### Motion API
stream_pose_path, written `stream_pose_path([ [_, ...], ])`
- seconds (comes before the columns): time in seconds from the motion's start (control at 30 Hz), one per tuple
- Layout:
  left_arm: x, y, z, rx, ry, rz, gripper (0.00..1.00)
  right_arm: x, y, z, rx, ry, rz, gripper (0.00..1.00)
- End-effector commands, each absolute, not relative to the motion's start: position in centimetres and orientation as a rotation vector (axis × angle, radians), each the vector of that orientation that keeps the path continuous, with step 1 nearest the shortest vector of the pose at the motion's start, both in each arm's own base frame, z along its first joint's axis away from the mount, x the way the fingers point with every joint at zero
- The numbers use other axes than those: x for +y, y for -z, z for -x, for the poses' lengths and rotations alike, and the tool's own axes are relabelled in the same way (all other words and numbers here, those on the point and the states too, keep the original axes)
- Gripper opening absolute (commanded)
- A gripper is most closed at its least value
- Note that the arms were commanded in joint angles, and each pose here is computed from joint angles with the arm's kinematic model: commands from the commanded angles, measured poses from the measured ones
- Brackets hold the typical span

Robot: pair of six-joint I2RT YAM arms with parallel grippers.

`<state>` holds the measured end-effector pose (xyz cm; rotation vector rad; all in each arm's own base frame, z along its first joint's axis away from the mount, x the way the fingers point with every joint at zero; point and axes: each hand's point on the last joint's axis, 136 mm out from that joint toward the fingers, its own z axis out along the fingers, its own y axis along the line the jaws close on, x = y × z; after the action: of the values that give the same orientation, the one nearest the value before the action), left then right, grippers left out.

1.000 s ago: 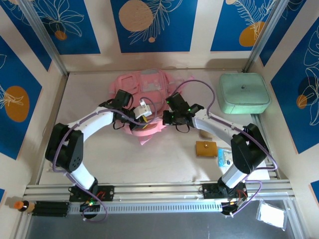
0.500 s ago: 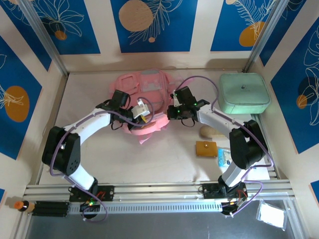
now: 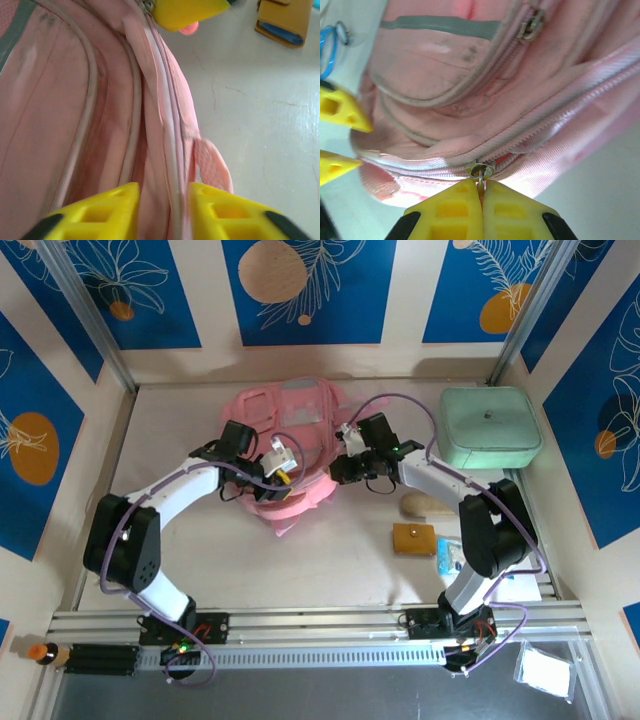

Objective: Pack the student bag
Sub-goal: Zip the student bag at the top-center of the table.

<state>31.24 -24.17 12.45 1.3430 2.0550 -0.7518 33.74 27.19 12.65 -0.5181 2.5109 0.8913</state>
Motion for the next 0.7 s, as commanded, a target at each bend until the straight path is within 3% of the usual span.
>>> stream_pose_path([
  [0.0, -25.6, -12.6, -31.5, 2.040, 0.794, -1.353, 0.38, 30.7, -14.5, -31.2, 2.416, -1.099, 0.696, 0.00],
  [0.17, -26.7, -11.9, -31.9, 2.058, 0.818, -1.369, 0.38, 31.1, -14.3, -30.8, 2.422, -1.093, 0.710, 0.00],
  [0.4, -26.9, -11.5, -32.7, 2.097, 0.806, -1.364, 0.28, 31.6, -14.1, -29.8, 2.423, -1.114, 0.747, 0.00],
  [0.57, -26.8, -10.8, -32.3, 2.137, 0.830, -1.375, 0.26, 31.9, -13.9, -29.1, 2.422, -1.126, 0.767, 0.00],
  [0.67, -26.9, -10.8, -32.3, 2.146, 0.840, -1.369, 0.15, 32.3, -13.7, -28.3, 2.426, -1.140, 0.792, 0.00],
])
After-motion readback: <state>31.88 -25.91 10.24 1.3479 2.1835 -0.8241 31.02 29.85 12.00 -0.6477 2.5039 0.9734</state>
